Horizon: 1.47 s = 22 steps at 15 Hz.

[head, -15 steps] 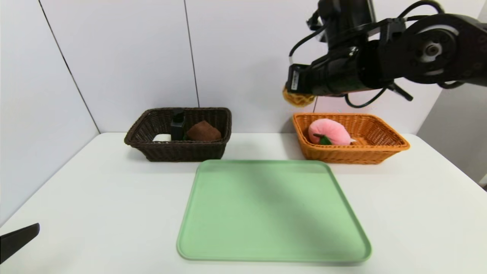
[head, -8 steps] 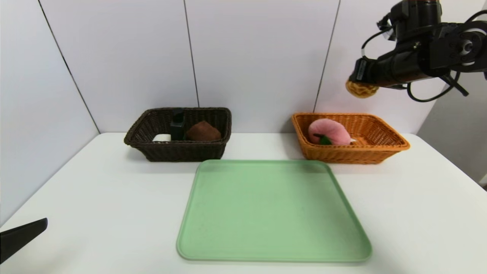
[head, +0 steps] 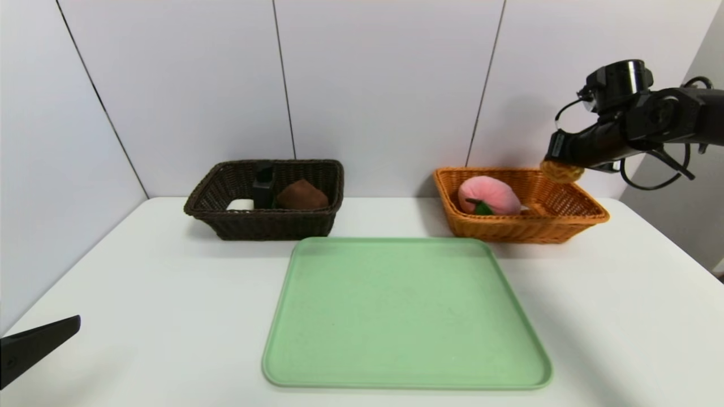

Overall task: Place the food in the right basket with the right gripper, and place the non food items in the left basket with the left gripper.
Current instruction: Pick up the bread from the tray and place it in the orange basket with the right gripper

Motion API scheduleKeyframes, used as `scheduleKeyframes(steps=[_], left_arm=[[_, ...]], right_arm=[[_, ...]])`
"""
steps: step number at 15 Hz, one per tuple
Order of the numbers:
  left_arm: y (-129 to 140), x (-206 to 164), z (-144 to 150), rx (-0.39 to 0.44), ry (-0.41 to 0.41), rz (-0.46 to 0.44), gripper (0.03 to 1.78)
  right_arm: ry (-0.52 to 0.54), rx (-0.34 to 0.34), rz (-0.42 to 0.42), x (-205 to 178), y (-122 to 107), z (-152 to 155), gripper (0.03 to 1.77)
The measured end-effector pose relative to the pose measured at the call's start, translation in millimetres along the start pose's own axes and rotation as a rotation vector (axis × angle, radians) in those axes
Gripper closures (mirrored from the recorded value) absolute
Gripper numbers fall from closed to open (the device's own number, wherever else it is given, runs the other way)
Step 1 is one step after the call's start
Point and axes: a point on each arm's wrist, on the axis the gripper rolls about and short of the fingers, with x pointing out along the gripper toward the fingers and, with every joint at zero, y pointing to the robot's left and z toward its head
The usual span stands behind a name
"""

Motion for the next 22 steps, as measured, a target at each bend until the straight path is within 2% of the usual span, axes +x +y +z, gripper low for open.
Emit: scheduleKeyframes(steps=[5, 9, 12, 15, 22], left_arm=[[0, 1, 0, 0.0, 0.005, 0.0, 0.12], [0, 1, 0, 0.0, 0.006, 0.0, 0.12], [0, 1, 0, 0.0, 0.007, 0.0, 0.12], [0, 1, -1, 0.001, 0.008, 0.0, 0.12], [0, 0, 0, -0.001, -0.002, 0.002, 0.12]], right_arm=[[0.087, -0.006, -0.035, 41, -6, -22, 1.01], [0.111, -0.017, -0.04, 52, -6, -30, 0.98], [0.114, -0.017, -0.042, 52, -6, -30, 0.69], [0.115, -0.018, -0.04, 50, -5, -30, 0.49], [0.083, -0.023, -0.015, 31, 3, -21, 0.26]])
